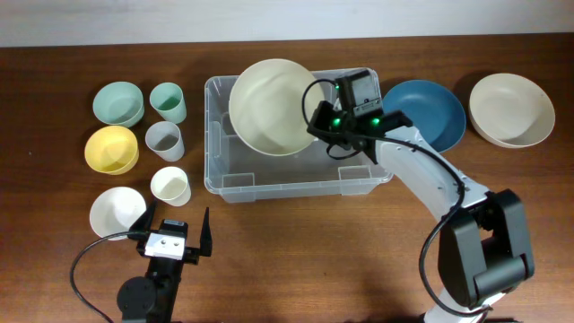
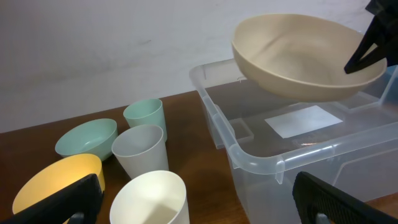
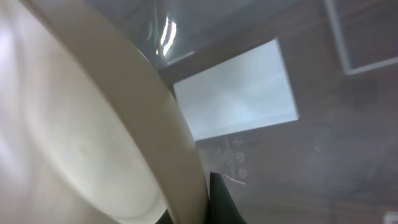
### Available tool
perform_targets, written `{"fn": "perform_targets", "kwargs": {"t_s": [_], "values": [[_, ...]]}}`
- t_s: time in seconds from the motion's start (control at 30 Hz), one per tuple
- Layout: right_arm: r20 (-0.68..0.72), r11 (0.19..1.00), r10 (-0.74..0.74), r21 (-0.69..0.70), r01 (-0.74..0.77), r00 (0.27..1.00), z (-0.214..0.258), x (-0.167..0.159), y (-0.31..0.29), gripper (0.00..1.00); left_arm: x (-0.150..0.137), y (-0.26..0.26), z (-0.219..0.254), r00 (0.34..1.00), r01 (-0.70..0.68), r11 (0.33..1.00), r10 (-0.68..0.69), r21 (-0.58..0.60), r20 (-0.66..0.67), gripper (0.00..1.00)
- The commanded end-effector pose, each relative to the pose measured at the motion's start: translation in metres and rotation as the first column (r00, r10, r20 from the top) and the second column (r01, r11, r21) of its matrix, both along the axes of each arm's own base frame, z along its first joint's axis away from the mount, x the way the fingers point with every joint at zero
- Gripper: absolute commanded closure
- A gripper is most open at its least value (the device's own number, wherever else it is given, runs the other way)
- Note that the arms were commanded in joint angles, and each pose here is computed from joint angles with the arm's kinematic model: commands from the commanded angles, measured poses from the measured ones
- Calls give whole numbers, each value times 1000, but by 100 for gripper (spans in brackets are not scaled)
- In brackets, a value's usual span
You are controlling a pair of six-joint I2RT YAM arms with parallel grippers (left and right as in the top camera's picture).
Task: Pack container
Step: 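Lift the cream bowl and carry it left into the container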
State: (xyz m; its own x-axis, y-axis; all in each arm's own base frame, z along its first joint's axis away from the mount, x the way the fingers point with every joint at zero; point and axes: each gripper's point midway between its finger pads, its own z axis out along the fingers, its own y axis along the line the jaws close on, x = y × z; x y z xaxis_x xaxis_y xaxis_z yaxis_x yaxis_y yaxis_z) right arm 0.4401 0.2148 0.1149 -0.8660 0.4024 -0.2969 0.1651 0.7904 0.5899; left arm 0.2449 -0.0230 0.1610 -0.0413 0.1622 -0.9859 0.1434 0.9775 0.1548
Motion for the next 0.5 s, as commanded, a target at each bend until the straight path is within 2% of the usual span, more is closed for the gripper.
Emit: {"fn": "perform_targets", "kwargs": {"t_s": [0.0,0.47], "values": [[0,1000,8,-22,-8,1000,-1,-5,11,96,0,2,-1,1000,-10,1000,10,10,1,1],[-45,997,-9,-73,6,999,-21,-10,9,96,0,2,-1,1000,-10,1000,10,10,1,1]]}}
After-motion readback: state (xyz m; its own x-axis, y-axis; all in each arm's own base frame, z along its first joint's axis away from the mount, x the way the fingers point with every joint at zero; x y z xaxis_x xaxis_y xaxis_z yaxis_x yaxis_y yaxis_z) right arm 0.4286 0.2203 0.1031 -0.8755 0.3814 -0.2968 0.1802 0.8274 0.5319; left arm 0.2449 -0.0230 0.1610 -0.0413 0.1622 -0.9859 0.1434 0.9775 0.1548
